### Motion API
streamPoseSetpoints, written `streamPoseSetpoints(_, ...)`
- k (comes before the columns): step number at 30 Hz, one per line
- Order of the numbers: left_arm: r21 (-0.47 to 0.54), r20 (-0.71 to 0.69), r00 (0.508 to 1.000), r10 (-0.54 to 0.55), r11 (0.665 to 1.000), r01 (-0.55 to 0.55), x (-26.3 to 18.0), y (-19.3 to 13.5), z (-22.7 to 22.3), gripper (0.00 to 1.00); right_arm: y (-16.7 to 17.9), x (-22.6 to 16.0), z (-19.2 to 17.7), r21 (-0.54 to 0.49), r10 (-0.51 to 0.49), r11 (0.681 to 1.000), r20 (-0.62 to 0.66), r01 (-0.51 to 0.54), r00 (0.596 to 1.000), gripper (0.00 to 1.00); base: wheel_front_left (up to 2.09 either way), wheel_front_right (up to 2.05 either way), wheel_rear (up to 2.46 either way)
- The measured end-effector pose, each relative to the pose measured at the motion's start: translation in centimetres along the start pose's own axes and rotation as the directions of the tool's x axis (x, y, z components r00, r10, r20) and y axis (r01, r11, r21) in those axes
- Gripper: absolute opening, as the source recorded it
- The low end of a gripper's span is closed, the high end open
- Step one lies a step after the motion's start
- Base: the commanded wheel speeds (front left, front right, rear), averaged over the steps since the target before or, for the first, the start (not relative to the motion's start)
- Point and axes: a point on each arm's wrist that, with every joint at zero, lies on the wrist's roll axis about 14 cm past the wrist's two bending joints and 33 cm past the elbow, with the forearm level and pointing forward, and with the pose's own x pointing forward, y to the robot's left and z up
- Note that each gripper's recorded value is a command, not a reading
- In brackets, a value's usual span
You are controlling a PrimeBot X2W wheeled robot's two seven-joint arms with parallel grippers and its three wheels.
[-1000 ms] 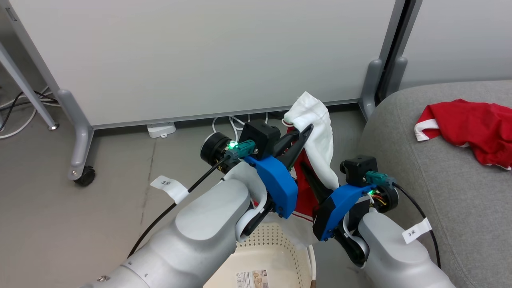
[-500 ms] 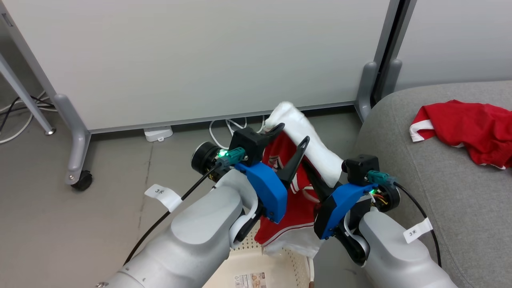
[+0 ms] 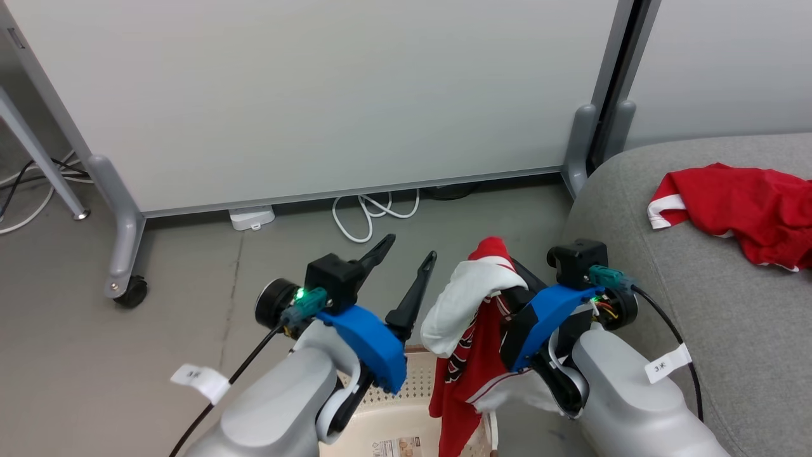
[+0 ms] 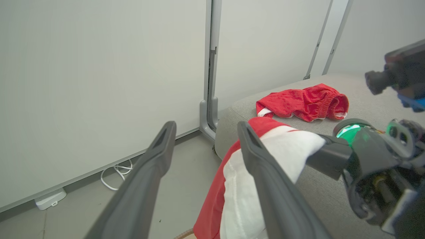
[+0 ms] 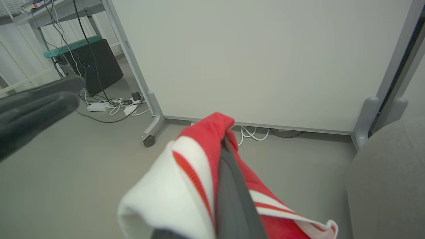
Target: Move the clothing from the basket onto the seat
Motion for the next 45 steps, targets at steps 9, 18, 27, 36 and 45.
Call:
streamPoseSetpoints(9, -0.011, 0.053, 0.995, 0.083, 0.997, -0.083, -3.5, 1.7, -1.0, 1.0, -0.7, -0.5, 1.0, -0.002, -0.019, 1.0, 0.042, 0.02, 0.999, 0.0, 0.0, 0.0, 0.0)
streamPoseSetpoints(18, -0.024, 0.058, 0.988, 0.144, 0.989, -0.143, -6.1, 3.1, -2.5, 1.0, -2.5, -1.7, 1.1, 0.004, -0.073, 0.997, 0.06, 0.073, 0.995, 0.0, 0.0, 0.0, 0.0)
streamPoseSetpoints(27, -0.021, 0.063, 0.989, 0.134, 0.991, -0.133, -5.7, 3.1, -3.0, 1.0, -4.9, -2.9, 1.8, 0.011, -0.14, 0.99, 0.087, 0.14, 0.986, 0.0, 0.0, 0.0, 0.0)
streamPoseSetpoints(36, -0.022, 0.057, 0.997, 0.051, 0.998, -0.05, -3.1, 1.3, -3.5, 1.0, -7.8, -5.4, 2.5, 0.023, -0.228, 0.974, 0.118, 0.227, 0.966, 0.0, 0.0, 0.0, 0.0)
streamPoseSetpoints(45, -0.022, 0.034, 0.998, -0.059, 0.998, 0.06, -0.4, -1.7, -4.4, 1.0, -10.7, -8.9, 2.4, 0.044, -0.335, 0.942, 0.124, 0.332, 0.934, 0.0, 0.0, 0.0, 0.0)
